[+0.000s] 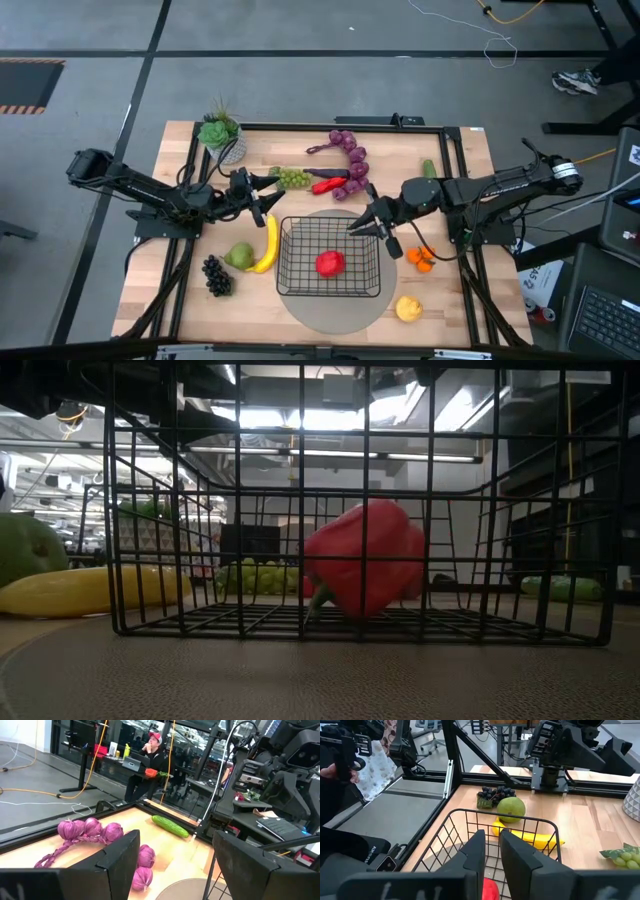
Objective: Build produce basket
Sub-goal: Put the green cucumber into the wire basket
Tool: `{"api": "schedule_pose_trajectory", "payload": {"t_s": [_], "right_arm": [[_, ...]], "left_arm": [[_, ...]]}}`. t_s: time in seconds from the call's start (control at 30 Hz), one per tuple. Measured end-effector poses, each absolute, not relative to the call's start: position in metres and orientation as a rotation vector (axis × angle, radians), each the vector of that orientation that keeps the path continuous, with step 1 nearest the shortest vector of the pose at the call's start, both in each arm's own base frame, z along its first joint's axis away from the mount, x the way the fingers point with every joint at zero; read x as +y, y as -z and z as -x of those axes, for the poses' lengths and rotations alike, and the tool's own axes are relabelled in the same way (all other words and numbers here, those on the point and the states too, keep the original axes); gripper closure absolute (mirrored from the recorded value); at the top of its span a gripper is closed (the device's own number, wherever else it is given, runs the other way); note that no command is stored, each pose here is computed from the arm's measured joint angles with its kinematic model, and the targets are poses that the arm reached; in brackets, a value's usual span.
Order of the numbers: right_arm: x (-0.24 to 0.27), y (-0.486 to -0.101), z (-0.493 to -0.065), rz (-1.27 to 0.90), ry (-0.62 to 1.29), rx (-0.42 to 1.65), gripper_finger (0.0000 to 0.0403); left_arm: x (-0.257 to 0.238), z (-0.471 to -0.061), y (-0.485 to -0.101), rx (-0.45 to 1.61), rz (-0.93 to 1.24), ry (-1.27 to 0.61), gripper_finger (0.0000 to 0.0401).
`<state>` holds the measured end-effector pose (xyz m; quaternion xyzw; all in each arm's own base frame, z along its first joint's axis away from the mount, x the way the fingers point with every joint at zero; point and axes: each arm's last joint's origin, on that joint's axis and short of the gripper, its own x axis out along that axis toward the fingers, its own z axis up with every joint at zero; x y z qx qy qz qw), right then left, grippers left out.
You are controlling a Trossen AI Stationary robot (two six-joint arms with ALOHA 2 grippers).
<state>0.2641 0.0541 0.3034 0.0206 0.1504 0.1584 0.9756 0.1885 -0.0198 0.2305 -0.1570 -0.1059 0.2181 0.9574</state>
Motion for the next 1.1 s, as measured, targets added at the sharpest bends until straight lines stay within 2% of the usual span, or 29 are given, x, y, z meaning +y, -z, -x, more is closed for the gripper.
{"api": "schedule_pose_trajectory", "payload": {"t_s": [0.13,0.27,0.63,0.8,0.97,1.1], "right_arm": [[0.054,-0.304,-0.264,-0.049,-0.31,0.305,0.0342],[0.049,-0.314,-0.254,-0.115,-0.218,0.278,0.0341],[0.029,-0.352,-0.176,-0.152,-0.049,0.228,0.0341],[0.017,-0.349,-0.155,-0.168,0.266,0.253,0.0341],[0.003,-0.335,-0.144,-0.188,0.826,0.245,0.0341],[0.0,-0.323,-0.142,-0.245,0.972,0.26,0.0343]], "left_arm": [[-0.02,-0.189,-0.231,-0.215,0.318,-0.443,0.0154],[-0.02,-0.189,-0.231,-0.215,0.319,-0.443,0.0154],[-0.02,-0.189,-0.231,-0.215,0.319,-0.443,0.0154],[-0.02,-0.189,-0.231,-0.215,0.319,-0.443,0.0154],[-0.02,-0.189,-0.231,-0.215,0.318,-0.443,0.0154],[-0.02,-0.189,-0.231,-0.215,0.318,-0.443,0.0154]]}}
